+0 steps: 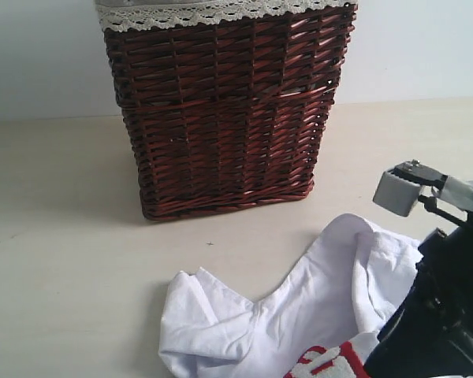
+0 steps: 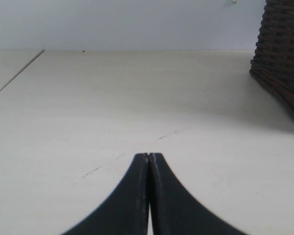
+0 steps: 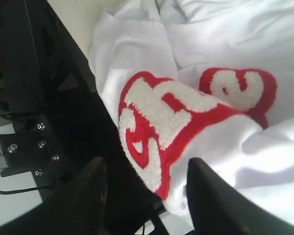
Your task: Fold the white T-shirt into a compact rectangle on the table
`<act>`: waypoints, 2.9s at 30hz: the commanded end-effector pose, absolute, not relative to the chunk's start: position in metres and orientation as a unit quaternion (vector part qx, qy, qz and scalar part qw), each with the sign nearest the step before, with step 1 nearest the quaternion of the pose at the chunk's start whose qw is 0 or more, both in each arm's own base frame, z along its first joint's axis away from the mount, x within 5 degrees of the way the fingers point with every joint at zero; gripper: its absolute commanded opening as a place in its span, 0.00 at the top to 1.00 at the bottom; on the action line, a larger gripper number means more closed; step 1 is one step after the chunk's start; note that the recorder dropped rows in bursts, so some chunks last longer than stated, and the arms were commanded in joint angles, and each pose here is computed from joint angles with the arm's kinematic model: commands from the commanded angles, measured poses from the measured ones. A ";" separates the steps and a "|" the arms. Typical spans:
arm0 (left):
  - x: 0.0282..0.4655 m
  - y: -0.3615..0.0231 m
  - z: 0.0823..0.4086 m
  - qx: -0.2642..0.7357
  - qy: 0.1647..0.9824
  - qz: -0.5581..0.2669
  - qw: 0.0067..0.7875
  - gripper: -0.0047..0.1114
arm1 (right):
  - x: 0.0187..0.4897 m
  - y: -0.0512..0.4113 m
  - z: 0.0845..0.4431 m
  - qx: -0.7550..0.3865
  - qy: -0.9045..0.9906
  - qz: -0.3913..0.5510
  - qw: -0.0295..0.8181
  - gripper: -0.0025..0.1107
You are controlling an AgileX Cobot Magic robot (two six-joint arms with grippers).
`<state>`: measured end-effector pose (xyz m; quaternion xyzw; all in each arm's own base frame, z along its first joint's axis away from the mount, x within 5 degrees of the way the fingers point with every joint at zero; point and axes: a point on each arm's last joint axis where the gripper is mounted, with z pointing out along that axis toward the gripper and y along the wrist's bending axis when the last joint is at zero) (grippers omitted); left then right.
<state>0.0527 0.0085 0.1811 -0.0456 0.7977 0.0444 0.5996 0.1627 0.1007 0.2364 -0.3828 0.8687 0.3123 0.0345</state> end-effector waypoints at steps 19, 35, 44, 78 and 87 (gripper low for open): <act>0.053 0.009 0.181 -0.044 0.795 0.046 0.603 0.96 | 0.287 0.057 0.171 -0.369 0.912 0.043 0.175 0.55; 0.053 0.009 0.181 -0.044 0.795 0.046 0.603 0.96 | 0.297 0.059 0.160 -0.399 0.895 0.039 0.196 0.98; 0.053 0.009 0.181 -0.044 0.795 0.046 0.603 0.96 | 0.284 0.059 0.196 -0.432 0.872 0.033 0.227 0.98; 0.053 0.009 0.181 -0.044 0.795 0.046 0.603 0.96 | 0.276 0.064 0.197 -0.474 0.854 0.062 0.206 0.98; 0.053 0.009 0.181 -0.044 0.795 0.046 0.603 0.96 | 0.214 0.031 0.239 -0.568 0.823 -0.008 0.016 0.98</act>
